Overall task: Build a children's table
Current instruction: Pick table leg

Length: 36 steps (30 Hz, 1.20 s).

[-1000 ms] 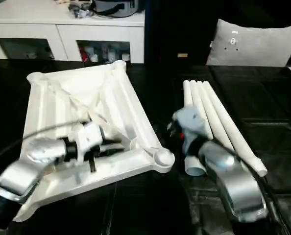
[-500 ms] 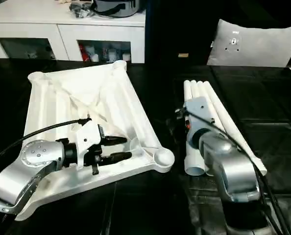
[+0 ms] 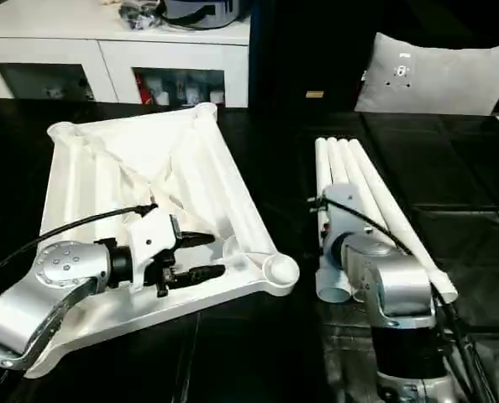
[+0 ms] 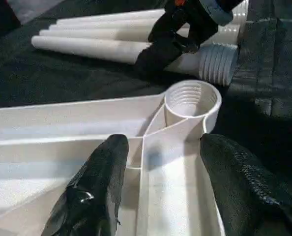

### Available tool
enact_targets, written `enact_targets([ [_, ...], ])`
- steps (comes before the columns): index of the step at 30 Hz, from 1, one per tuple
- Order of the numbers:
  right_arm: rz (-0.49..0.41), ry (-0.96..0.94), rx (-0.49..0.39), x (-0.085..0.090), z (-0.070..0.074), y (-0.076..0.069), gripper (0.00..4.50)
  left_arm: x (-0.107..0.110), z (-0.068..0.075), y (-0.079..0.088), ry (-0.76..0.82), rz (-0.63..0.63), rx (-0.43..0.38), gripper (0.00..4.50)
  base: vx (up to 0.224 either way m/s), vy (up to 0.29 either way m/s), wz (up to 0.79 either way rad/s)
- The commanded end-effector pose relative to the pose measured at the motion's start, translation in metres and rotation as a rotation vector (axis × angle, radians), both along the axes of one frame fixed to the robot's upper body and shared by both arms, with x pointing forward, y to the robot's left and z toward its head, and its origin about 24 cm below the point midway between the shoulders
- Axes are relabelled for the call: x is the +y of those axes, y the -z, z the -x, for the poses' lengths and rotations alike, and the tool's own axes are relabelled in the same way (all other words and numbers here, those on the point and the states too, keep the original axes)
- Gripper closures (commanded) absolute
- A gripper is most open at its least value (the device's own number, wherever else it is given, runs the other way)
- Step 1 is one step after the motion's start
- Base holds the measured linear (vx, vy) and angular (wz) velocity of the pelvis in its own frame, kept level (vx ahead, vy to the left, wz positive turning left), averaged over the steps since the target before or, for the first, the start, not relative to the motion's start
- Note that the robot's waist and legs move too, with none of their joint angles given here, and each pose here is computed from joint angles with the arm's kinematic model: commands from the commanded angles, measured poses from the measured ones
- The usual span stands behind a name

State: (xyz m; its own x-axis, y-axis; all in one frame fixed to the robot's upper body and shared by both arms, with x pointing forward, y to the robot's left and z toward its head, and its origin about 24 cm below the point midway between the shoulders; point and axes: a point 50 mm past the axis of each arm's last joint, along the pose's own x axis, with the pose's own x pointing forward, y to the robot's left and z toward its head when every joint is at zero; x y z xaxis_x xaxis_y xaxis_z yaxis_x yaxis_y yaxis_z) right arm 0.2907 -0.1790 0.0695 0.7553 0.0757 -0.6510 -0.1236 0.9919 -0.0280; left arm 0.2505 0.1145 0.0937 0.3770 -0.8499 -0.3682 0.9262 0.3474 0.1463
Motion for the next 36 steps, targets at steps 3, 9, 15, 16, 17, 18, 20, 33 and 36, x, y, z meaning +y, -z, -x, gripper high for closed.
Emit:
enact_targets([
  [3, -0.023, 0.011, 0.05, -0.001, 0.0, 0.0, 0.0, -0.001, 0.001, -0.001, 0.004, -0.02, -0.012, 1.77, 0.0, 0.0, 0.0],
  [9, -0.095, 0.036, 0.102, -0.001, 0.001, 0.005, 0.33, -0.004, 0.001, -0.002, 0.015, -0.026, -0.023, 1.73, 0.0, 0.0, 0.0],
  [15, -0.133, 0.043, 0.127, -0.004, 0.0, 0.005, 0.77, -0.007, -0.002, -0.003, 0.018, -0.019, -0.027, 1.73, 0.0, 0.0, 0.0],
  [16, -0.133, 0.048, 0.134, -0.005, -0.001, 0.004, 0.88, -0.007, -0.003, -0.003, 0.014, -0.024, -0.028, 1.73, 0.0, 0.0, 0.0],
  [17, -0.136, 0.05, 0.139, -0.005, -0.001, 0.004, 1.01, -0.007, -0.003, -0.003, 0.01, -0.026, -0.029, 1.73, 0.0, 0.0, 0.0],
  [18, -0.142, 0.054, 0.142, -0.006, -0.002, 0.004, 1.13, -0.007, -0.004, -0.004, 0.006, -0.026, -0.03, 1.73, 0.0, 0.0, 0.0],
  [20, -0.154, 0.054, 0.141, -0.006, -0.002, 0.0, 1.25, -0.006, -0.004, -0.007, -0.002, -0.023, -0.036, 1.73, 0.0, 0.0, 0.0],
  [33, -0.187, 0.074, 0.152, -0.001, -0.006, 0.002, 2.27, -0.013, -0.008, -0.002, -0.012, -0.012, -0.044, 1.73, 0.0, 0.0, 0.0],
  [36, -0.224, 0.093, 0.082, 0.003, -0.011, -0.009, 2.47, -0.011, -0.02, -0.006, -0.104, 0.01, -0.093, 1.73, 0.0, 0.0, 0.0],
])
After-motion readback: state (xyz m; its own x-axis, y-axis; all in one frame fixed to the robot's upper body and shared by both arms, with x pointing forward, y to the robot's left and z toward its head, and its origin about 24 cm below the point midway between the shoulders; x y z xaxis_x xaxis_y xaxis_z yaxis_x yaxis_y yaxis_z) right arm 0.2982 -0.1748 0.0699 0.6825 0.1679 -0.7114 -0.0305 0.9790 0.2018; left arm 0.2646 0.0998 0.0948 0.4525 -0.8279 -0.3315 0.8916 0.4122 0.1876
